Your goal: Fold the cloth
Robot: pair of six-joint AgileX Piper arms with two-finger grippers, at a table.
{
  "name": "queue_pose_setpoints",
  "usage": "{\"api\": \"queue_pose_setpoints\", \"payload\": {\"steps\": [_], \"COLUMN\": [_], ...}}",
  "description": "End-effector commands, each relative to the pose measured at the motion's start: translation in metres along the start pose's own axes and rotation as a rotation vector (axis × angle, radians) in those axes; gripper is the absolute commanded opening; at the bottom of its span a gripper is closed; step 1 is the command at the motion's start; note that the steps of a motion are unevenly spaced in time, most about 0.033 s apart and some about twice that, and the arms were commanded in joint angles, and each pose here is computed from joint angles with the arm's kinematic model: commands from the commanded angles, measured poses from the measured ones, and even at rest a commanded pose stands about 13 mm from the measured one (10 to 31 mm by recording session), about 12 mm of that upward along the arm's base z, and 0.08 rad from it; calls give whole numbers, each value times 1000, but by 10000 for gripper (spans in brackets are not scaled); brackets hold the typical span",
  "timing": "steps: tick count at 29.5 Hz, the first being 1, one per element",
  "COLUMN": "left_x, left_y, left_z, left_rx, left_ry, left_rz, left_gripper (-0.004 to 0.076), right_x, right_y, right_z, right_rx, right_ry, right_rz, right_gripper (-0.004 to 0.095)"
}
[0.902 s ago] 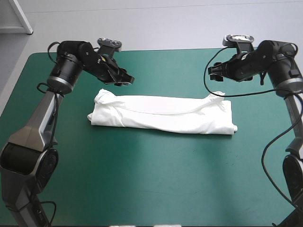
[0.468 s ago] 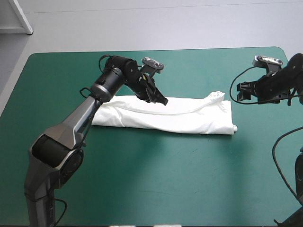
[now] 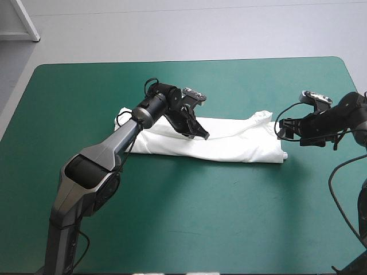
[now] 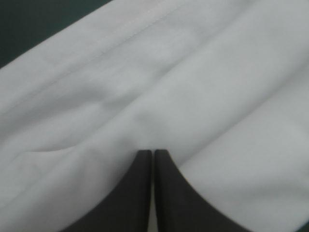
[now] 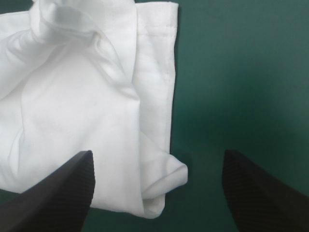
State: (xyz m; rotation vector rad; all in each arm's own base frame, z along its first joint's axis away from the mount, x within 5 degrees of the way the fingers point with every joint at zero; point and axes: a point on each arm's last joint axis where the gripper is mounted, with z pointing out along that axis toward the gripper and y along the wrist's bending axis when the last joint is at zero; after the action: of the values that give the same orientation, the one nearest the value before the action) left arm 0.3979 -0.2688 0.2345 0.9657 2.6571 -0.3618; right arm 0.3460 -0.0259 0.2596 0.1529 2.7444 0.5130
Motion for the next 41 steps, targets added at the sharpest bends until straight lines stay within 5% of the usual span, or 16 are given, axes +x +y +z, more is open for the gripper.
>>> {"api": "queue_pose_setpoints", "payload": {"steps": [1, 8, 20, 27, 34, 41], "left_x": [-9, -8, -10, -10, -11, -11], "left_y": [-6, -5, -5, -5, -4, -3], "left_z": [-23, -12, -12, -12, -12, -12], "left_rx": [7, 10, 5, 5, 1, -15], "left_ry": [-86, -65, -87, -89, -93, -94], "left_rz": [-4, -7, 2, 1, 1, 9], "left_gripper": [20, 20, 20, 20, 20, 20], "right_x": [-6, -13, -9, -6, -10, -18], "right_y": [8, 13, 32, 55, 57, 62], "right_z": [-17, 0, 51, 60, 61, 47], "right_rx": [-31, -128, -130, -139, -127, -129], "right_ry": [-93, -101, 7, 3, -39, -113], "right_rz": [1, 72, 38, -16, -18, -32], "right_gripper": [698, 698, 665, 395, -15, -13]}}
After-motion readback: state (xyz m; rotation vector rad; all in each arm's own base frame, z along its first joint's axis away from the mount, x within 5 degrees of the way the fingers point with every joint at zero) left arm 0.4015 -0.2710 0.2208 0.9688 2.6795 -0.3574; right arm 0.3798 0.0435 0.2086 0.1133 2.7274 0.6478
